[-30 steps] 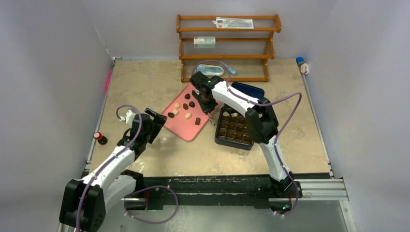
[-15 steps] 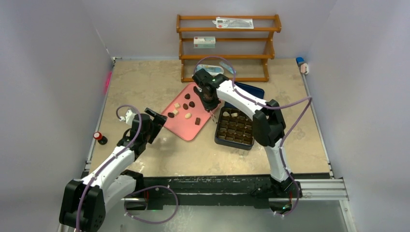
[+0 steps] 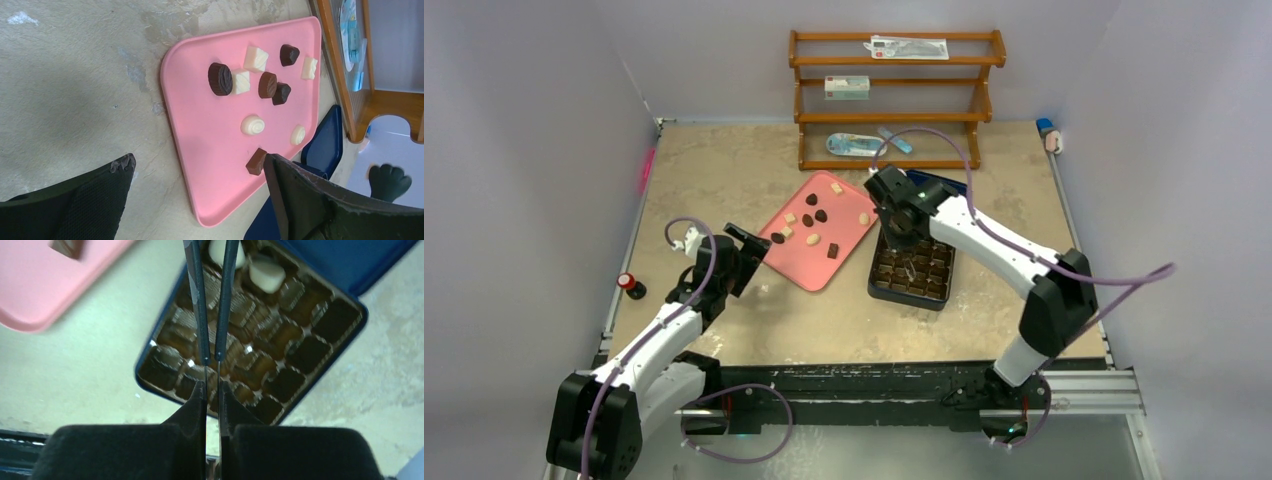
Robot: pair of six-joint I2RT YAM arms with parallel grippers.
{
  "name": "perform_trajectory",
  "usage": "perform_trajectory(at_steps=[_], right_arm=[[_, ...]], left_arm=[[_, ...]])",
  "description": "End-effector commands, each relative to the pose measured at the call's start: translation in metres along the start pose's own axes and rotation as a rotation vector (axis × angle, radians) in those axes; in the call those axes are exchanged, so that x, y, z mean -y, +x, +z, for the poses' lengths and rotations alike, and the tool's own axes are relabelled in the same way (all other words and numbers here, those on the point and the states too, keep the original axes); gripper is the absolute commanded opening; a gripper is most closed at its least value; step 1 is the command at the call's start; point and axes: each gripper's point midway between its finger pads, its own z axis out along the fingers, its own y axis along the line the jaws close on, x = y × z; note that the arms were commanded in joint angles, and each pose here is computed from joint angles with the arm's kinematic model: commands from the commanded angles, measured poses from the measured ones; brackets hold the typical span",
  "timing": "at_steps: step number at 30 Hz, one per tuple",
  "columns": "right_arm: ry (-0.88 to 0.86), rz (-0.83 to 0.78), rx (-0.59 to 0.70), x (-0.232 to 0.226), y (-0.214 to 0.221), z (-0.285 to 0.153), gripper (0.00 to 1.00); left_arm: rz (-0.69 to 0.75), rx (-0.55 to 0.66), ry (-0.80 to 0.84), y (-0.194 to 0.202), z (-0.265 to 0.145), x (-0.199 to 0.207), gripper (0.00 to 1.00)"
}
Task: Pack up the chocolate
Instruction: Pick up the fake chocolate from the plate.
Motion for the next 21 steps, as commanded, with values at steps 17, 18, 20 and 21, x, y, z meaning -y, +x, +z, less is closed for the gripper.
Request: perform_trajectory(at_steps=[17,18,20,21], right_arm=[[0.193,0.182,-0.028,0.067,0.094,-0.034,0.0],[0.195,0.185,-0.038,0.068,0.098,-0.033,0.0],[0.198,0.191,-0.049,0.069,0.102,-0.031,0.0],[0.196,0.194,-0.051,0.069,0.103,-0.031,0.0]], left_arm=[[-0.013,-0.011,0.046,0.001,-0.003,0.007,1.0],[-0.013,-0.01,0.047,0.001,-0.004,0.007,1.0],[-0.012,-0.01,0.05,0.0,-0.004,0.008,1.0],[-0.012,-0.01,0.051,0.0,-0.005,0.008,1.0]])
